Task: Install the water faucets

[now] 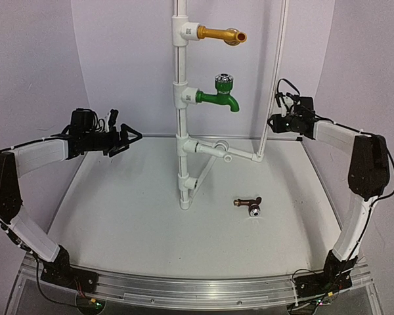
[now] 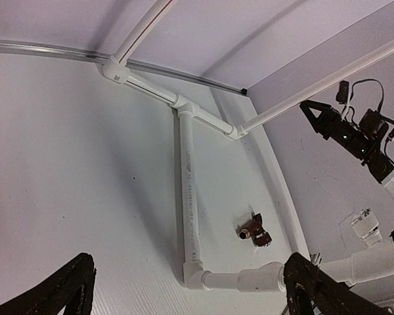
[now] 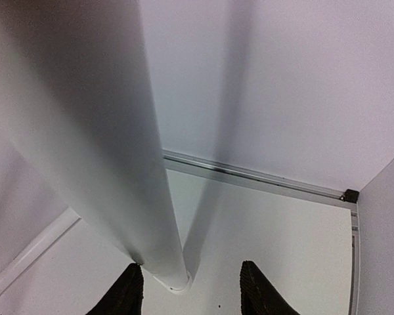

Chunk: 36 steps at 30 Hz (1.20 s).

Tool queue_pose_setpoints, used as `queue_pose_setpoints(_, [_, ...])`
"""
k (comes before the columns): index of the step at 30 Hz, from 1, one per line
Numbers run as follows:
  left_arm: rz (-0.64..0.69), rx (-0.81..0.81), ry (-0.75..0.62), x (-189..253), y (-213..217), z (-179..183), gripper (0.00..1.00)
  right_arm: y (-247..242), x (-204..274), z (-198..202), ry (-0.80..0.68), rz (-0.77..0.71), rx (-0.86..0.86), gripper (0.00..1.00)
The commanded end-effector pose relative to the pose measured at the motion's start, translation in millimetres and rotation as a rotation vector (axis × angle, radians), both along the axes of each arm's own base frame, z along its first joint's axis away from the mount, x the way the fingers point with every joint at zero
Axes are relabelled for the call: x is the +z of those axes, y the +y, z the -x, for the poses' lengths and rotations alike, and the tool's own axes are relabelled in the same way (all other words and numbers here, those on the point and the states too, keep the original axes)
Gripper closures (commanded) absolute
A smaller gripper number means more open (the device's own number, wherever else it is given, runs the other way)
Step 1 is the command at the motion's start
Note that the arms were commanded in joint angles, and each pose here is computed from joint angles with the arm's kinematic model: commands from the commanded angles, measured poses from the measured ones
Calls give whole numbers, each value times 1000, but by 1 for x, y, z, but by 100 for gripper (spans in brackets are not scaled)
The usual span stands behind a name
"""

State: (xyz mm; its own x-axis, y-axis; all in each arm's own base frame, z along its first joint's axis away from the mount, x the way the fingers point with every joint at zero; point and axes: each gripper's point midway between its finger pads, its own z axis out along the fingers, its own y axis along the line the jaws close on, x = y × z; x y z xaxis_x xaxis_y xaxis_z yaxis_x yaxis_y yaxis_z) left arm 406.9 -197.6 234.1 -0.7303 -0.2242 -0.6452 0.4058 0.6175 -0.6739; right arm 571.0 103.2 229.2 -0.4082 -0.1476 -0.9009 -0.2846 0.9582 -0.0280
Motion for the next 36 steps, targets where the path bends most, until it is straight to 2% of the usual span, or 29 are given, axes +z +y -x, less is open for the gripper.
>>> queue_pose_setpoints(1, [25, -12, -45, 14, -2, 0, 0, 3, 23, -30, -99, -32, -1, 54])
queue_pose_setpoints(4, [20, 11, -49, 16, 1, 1, 0, 4, 32, -30, -113, -36, 7, 44])
queue_pose_setpoints(7, [16, 40, -47, 16, 5, 3, 0, -1, 48, -12, -112, -17, 34, 27])
queue_pose_setpoints(10, [16, 69, -45, 16, 10, 9, 0, -6, 48, 22, -52, 21, 103, 10])
queue_pose_setpoints(13, [22, 87, -75, 24, 13, 11, 0, -8, 40, 68, 11, 78, 185, 2])
queue_pose_setpoints(19, [50, 72, -89, 36, 13, 26, 0, 13, -19, 174, 222, 186, 498, 2])
queue_pose_setpoints(22, [66, 56, -94, 40, 12, 35, 0, 27, -72, 229, 388, 256, 673, 2])
queue_pose_setpoints(24, [71, 44, -93, 40, 12, 40, 0, 34, -95, 254, 446, 279, 755, 2])
queue_pose_setpoints(29, [92, -5, -77, 42, 7, 52, 0, 58, -121, 278, 467, 370, 909, 2])
queue_pose_setpoints(36, [86, -10, -65, 43, 9, 64, 0, 92, -147, 262, 444, 455, 965, 2])
